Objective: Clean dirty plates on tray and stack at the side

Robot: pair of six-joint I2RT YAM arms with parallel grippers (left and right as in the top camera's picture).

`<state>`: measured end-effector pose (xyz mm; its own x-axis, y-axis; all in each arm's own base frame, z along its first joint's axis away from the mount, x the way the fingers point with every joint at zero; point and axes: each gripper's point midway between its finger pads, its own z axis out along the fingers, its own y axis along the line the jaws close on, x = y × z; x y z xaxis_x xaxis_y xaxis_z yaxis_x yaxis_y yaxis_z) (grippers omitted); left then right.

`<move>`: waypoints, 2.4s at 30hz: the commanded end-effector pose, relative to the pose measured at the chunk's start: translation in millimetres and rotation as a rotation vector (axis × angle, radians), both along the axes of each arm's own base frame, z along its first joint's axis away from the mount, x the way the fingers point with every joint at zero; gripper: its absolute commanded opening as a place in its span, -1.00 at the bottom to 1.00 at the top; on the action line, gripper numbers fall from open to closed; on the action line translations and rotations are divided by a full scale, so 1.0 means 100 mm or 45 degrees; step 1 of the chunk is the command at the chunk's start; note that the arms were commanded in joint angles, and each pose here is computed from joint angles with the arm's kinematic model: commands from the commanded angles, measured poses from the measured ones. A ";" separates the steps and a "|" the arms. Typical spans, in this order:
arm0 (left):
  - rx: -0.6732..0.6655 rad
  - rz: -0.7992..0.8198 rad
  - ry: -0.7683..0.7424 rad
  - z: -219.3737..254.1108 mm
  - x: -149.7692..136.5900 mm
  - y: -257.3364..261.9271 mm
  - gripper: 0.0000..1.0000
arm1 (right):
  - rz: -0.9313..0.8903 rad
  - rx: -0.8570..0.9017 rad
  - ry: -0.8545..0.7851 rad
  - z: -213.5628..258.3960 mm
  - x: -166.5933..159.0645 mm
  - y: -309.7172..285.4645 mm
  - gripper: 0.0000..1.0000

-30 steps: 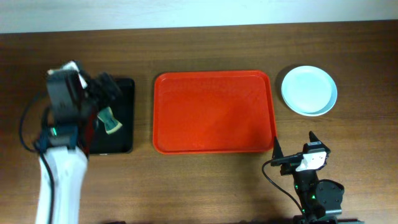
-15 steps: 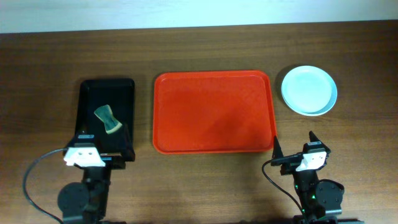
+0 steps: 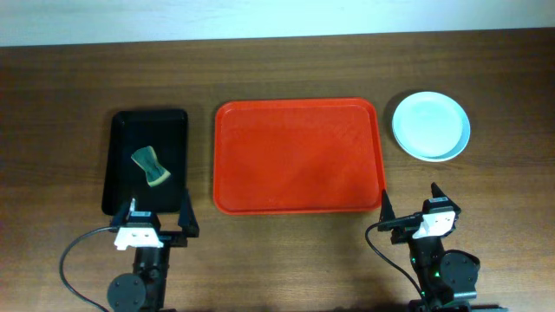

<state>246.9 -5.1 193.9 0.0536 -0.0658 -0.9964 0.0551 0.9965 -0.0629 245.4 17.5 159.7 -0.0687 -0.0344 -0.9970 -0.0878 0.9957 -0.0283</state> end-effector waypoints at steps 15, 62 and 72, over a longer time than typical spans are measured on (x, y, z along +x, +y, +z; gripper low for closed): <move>0.271 0.142 0.175 -0.38 -0.01 0.18 0.98 | -0.008 -0.007 0.002 -0.03 0.00 -0.01 0.97; 0.054 0.169 0.172 -0.37 -0.02 0.22 0.98 | -0.008 -0.007 0.002 -0.03 0.00 -0.01 0.97; 0.054 0.169 0.172 -0.37 -0.02 0.21 0.99 | -0.008 -0.007 0.002 -0.03 0.00 -0.01 0.97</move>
<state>245.7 14.7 156.8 -0.0803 -0.0118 -0.9967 -0.0707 0.9975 -0.0061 245.4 17.5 159.7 -0.0687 -0.0344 -0.9970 -0.0878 0.9957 -0.0283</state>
